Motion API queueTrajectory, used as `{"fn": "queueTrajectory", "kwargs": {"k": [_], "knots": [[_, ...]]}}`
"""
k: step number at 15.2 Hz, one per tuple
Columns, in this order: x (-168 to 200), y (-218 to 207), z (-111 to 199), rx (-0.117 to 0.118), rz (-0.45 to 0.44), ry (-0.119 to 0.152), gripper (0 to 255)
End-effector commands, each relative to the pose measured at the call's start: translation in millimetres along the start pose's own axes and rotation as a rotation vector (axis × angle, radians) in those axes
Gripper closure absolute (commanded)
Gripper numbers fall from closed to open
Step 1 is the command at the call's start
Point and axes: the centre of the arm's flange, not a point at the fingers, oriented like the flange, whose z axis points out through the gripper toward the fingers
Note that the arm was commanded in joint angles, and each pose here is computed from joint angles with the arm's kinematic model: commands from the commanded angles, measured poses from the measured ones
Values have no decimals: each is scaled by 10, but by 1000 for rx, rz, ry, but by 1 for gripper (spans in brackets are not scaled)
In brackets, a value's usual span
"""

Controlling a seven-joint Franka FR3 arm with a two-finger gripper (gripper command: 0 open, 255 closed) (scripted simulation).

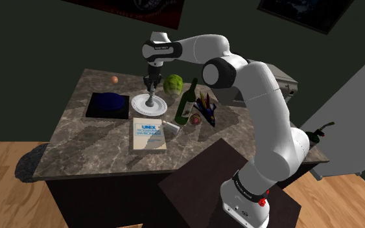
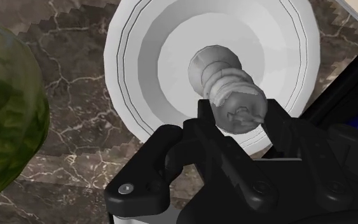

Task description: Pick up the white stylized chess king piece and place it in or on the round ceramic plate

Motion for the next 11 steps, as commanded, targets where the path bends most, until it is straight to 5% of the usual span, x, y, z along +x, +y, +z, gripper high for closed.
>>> {"fn": "queueTrajectory", "kwargs": {"k": [1, 5, 6, 11], "knots": [[2, 0, 9, 0, 0, 1, 255], [2, 0, 9, 0, 0, 1, 255], [1, 0, 9, 0, 0, 1, 0], [1, 0, 9, 0, 0, 1, 0]]}}
